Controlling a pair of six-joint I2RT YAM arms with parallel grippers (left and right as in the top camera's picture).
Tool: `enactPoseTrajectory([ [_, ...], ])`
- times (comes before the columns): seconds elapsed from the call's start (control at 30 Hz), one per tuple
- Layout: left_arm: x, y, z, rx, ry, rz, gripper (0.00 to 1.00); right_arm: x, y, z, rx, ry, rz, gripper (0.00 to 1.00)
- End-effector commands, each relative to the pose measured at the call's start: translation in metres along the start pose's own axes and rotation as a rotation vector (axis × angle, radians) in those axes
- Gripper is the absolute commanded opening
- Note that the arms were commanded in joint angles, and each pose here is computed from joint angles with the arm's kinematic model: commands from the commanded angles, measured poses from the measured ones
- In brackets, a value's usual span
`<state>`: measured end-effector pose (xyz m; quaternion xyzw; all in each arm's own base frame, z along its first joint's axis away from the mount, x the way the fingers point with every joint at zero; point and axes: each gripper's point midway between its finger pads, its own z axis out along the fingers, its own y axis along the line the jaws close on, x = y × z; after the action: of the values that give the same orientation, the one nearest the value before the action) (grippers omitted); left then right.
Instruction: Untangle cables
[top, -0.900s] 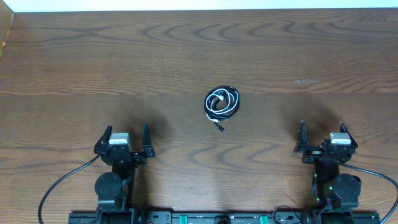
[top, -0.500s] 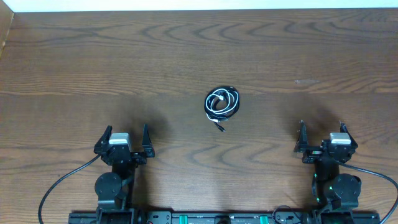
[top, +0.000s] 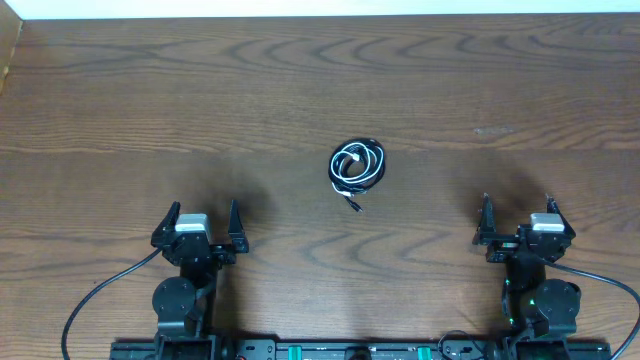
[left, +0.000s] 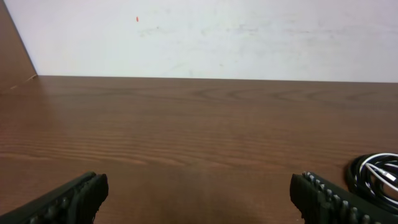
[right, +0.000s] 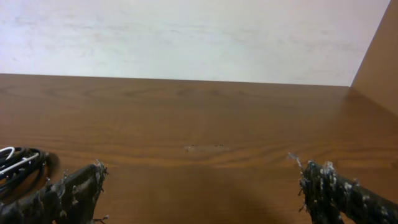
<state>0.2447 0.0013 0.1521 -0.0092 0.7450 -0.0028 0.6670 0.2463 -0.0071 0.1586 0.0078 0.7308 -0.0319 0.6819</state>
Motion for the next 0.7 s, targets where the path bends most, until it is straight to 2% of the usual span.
enactPoseTrajectory([
  [0.0,0.016,0.006,0.001,-0.035,0.047,0.002,0.99,0.000,0.001,0.000,-0.003,0.000,0.013,0.99],
  [0.47,0.016,0.006,0.001,-0.035,0.047,0.002,0.99,-0.005,-0.003,0.000,0.018,-0.022,0.016,0.99],
  [0.67,0.014,0.004,0.001,-0.021,0.040,-0.012,0.99,-0.021,0.024,-0.003,-0.145,-0.081,0.110,0.99],
])
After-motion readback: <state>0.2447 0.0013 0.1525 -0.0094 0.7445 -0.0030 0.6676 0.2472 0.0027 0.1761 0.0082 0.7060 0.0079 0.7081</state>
